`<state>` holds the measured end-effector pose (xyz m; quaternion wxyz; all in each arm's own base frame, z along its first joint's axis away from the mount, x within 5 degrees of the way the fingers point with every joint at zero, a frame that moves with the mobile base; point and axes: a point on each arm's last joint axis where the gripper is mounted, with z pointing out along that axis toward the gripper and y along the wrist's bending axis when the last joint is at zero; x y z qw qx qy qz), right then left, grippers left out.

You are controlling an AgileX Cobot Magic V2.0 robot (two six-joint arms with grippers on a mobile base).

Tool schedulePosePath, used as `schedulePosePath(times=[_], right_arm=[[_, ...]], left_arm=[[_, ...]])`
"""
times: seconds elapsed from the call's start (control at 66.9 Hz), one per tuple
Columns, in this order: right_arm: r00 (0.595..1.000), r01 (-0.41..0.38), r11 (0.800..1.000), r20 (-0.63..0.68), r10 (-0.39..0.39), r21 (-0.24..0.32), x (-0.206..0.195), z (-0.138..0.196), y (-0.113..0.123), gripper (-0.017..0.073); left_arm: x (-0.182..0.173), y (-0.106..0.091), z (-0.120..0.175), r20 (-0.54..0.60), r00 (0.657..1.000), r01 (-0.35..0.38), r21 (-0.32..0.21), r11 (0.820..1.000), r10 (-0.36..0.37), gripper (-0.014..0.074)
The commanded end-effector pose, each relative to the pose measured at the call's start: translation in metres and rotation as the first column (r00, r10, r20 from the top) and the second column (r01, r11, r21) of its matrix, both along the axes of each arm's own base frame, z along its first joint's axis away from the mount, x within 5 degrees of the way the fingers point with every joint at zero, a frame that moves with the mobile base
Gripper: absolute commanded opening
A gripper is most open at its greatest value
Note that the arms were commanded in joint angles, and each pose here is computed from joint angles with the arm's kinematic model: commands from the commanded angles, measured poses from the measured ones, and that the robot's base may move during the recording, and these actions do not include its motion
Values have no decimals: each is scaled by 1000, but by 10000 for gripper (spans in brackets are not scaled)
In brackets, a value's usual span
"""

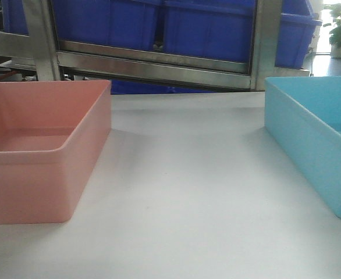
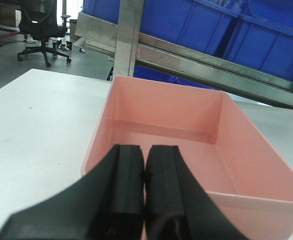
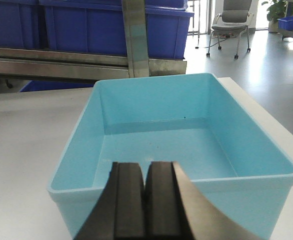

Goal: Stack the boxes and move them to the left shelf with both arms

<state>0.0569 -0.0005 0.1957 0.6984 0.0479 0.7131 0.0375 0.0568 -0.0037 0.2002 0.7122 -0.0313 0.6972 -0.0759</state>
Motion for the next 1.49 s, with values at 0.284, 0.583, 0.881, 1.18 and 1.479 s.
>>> schedulePosePath(times=[0.284, 0.583, 0.881, 1.18, 1.479], right_arm=[[990, 13, 1000, 137, -12, -12, -3, 17, -1, 57], [990, 13, 1000, 137, -12, -12, -3, 17, -1, 57], [990, 13, 1000, 137, -12, -12, -3, 17, -1, 57], [990, 13, 1000, 137, -12, -12, -3, 17, -1, 57], [990, 13, 1000, 137, -12, -12, -3, 17, -1, 57]], left_arm=[[-1, 2, 15, 151, 988, -14, -52, 999, 22, -3], [-10, -3, 82, 31, 999, 43, -72, 996, -41, 1], [46, -9, 177, -233, 970, 69, -29, 997, -74, 400], [153, -11, 210, -570, 822, 81, 85, 993, -19, 541], [262, 0, 182, -815, 574, 95, 154, 983, 72, 541]])
